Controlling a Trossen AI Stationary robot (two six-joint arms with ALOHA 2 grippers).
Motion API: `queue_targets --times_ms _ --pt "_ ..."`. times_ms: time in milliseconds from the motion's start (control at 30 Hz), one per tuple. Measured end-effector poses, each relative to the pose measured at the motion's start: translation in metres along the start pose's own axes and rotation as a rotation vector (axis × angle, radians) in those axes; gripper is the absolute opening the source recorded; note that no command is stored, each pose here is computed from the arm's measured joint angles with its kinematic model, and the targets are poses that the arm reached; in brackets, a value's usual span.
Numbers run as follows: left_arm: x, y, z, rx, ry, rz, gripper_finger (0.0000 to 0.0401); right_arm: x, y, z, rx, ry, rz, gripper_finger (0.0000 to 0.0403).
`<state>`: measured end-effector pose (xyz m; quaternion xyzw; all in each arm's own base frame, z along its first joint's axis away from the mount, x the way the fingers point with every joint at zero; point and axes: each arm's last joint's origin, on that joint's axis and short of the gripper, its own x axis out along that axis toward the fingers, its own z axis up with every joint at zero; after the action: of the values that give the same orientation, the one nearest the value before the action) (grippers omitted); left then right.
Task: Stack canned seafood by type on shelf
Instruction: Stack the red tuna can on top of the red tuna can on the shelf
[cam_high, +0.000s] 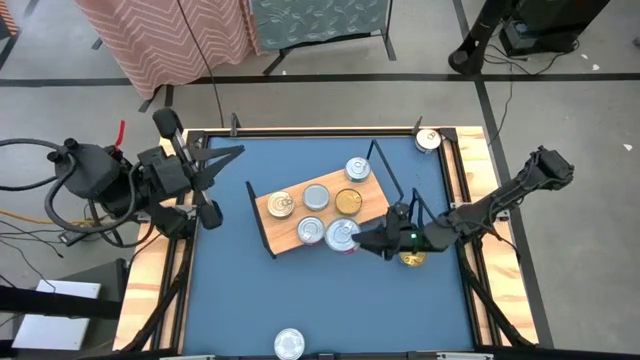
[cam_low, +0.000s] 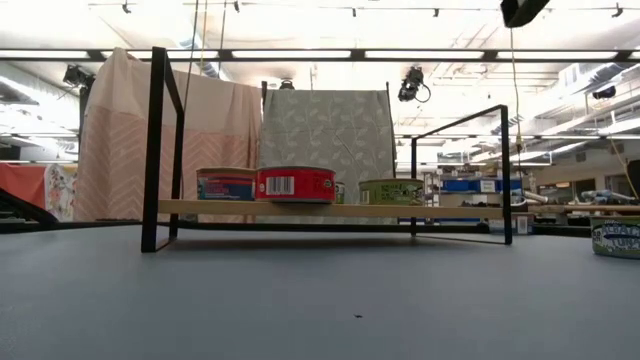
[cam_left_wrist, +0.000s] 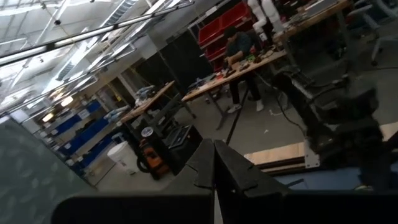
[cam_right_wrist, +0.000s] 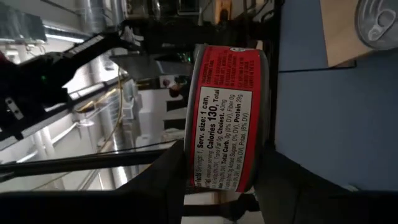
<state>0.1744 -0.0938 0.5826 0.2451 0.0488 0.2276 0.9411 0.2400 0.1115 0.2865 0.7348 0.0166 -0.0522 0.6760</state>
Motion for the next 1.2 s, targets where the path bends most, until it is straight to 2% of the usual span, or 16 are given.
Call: queue_targets --times_ms 133,300,467,600,700,867,967,1200 --pt "0.000 0.003 -0.001 -0.021 0.040 0.074 0.0006 0.002 -0.007 -0.005 -0.016 -0.079 -0.010 0.0156" --pt "-0.001 0.004 -0.004 -0.040 0.073 0.112 0.0006 0.024 -0.038 -0.014 0.017 -0.129 -0.077 0.0156" --pt "-0.003 0.004 -0.010 -0.009 0.108 0.121 0.0006 0.059 -0.058 -0.031 0.102 -0.172 0.001 0.0156" --pt "-0.013 0.020 -0.025 -0.042 0.144 0.115 0.0006 0.091 -0.068 -0.036 0.099 -0.264 0.014 0.0156" --pt "-0.023 0.035 -0.034 -0.153 0.142 0.073 0.0006 0.110 -0.076 -0.032 0.098 -0.309 0.006 0.0156" --pt "-0.034 0.046 -0.040 -0.283 0.108 -0.102 0.0006 0.129 -0.088 -0.030 0.104 -0.354 -0.011 0.0156" --pt "-0.036 0.046 -0.040 -0.280 0.097 -0.145 0.0006 0.130 -0.094 -0.028 0.105 -0.408 -0.021 0.0156" --pt "-0.037 0.042 -0.039 -0.262 0.094 -0.165 0.0006 0.123 -0.116 -0.022 0.122 -0.475 -0.154 0.0156"
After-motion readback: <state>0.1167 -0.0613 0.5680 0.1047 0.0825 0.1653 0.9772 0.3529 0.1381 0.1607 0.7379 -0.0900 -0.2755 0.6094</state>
